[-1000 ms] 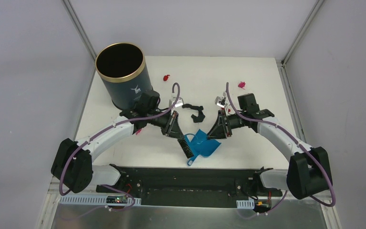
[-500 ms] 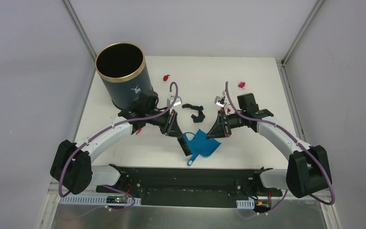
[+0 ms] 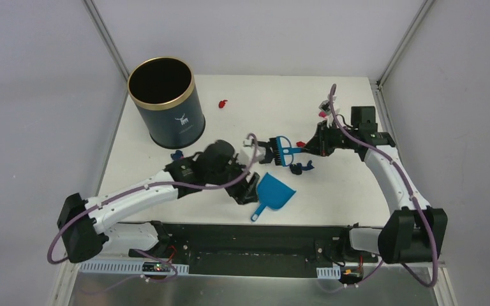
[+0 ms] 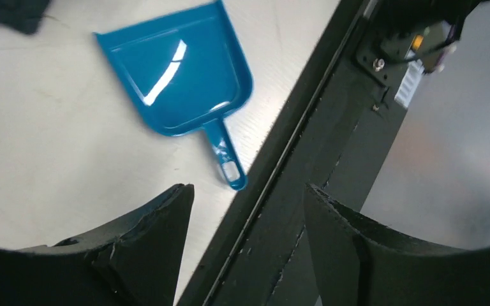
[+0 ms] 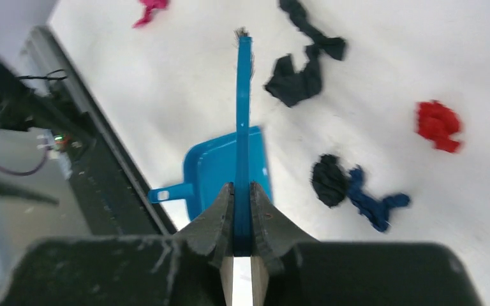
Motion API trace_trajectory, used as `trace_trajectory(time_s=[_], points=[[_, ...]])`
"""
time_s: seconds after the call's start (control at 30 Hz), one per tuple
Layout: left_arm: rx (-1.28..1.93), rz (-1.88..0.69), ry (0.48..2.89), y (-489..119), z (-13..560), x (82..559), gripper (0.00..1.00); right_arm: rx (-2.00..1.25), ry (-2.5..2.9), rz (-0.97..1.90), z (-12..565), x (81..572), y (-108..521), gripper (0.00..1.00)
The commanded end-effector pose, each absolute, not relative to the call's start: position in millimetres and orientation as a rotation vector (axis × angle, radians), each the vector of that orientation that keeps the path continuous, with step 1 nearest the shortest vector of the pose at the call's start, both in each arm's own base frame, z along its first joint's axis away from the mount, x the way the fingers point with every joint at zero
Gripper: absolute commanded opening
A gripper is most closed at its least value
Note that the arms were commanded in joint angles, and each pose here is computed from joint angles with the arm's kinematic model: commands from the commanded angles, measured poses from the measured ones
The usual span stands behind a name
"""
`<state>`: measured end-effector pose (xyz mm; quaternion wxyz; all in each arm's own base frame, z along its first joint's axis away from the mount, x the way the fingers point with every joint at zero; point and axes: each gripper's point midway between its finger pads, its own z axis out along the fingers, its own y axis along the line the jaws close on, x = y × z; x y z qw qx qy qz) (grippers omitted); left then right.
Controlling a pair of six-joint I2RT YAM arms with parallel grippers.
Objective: Sweep away the paper scraps from the table
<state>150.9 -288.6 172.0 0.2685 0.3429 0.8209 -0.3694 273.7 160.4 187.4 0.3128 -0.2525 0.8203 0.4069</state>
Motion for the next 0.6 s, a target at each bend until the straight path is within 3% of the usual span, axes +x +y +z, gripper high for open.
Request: trace_trajectory(time_s=[0.0,0.13,0.4,0.57], points=[[0.96,-0.561,2.281,-301,135,149,0.67,-0.54,2.129,0.757,211,286,125,0.0],[1.033,-0.369,2.268,-322,94,143,0.69,-0.413,2.104,0.69,222,299,100,0.0],[1.115,-0.245,2.234,-345,63,128,0.69,-0.419,2.091,0.771,219,294,103,0.0],[1.127,-0.27,2.285,-342,46,117,0.61,-0.422,2.087,0.772,218,294,102,0.0]])
